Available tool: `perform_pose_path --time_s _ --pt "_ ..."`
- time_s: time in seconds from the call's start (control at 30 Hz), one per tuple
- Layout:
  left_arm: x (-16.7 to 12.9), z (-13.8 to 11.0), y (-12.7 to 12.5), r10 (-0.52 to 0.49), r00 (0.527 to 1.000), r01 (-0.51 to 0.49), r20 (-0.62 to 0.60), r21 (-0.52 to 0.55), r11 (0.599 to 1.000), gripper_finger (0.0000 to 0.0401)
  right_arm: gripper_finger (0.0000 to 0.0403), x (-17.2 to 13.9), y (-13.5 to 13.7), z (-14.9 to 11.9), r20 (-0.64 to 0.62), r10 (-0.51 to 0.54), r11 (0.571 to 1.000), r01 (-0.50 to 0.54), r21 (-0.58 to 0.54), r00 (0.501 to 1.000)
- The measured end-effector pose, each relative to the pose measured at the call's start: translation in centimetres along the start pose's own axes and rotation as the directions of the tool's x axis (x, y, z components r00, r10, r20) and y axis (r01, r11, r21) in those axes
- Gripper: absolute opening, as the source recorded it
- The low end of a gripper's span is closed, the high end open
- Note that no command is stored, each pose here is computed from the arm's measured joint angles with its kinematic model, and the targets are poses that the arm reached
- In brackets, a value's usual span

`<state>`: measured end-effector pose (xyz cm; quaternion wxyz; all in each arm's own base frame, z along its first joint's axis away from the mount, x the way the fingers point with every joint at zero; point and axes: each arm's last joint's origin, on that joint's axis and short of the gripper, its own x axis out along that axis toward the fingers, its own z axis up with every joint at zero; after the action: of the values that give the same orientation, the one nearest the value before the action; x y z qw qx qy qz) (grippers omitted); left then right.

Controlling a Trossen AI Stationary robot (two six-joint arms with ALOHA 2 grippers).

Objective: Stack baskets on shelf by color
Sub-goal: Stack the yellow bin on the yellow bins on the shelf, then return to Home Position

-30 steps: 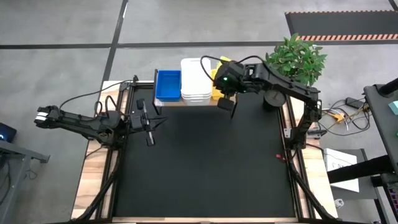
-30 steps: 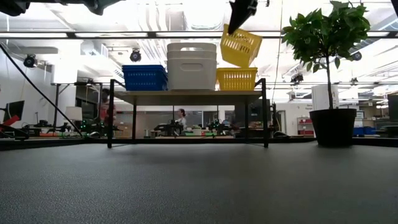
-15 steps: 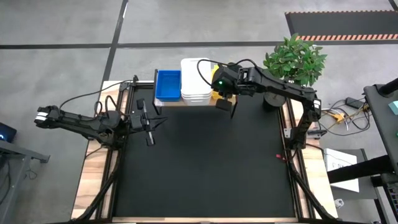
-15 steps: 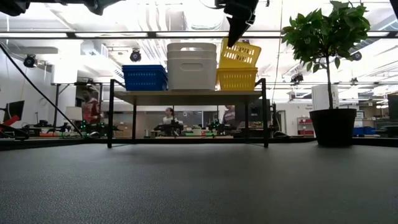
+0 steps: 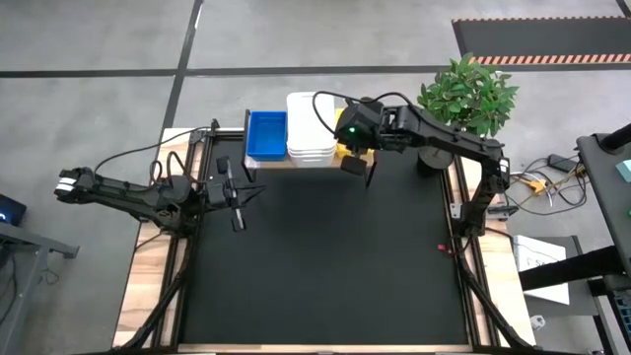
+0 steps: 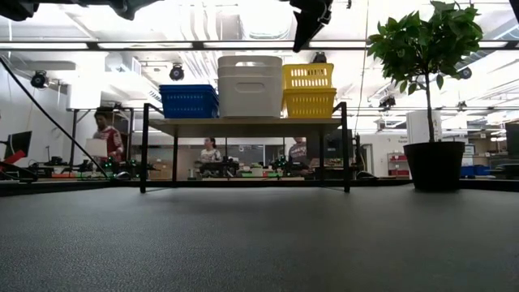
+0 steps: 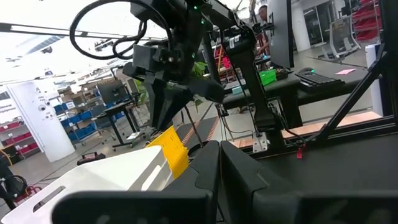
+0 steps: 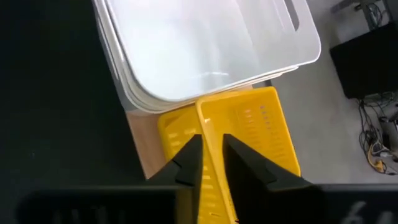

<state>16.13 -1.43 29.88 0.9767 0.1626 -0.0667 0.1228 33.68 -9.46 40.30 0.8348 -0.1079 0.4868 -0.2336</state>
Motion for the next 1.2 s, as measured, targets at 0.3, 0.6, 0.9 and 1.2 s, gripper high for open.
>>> perform_pose_path --time_s 0.3,0.6,0.9,1.2 --pt "0.0 0.0 0.0 0.001 1.000 -0.001 0.001 -0.001 1.000 0.0000 0.0009 2.8 1.0 -0.8 -0.054 0.001 1.000 0.000 0.019 0.999" --pt "0.0 0.0 0.0 -0.001 1.000 0.001 -0.002 -0.002 1.000 0.0000 0.0008 2.2 1.8 -1.0 -0.065 0.027 0.999 -0.025 0.036 0.998" --pt "-3.1 -0.4 0.5 -0.189 0.974 0.195 -0.125 0.041 0.980 0.0000 0.0008 -0.1 9.2 -3.6 0.103 0.254 0.965 -0.246 -0.089 0.962" --pt "-6.4 -3.1 0.1 -0.426 0.886 0.420 -0.184 -0.075 0.905 0.0000 0.0008 1.1 18.5 -11.7 0.554 0.400 0.906 -0.225 -0.358 0.731"
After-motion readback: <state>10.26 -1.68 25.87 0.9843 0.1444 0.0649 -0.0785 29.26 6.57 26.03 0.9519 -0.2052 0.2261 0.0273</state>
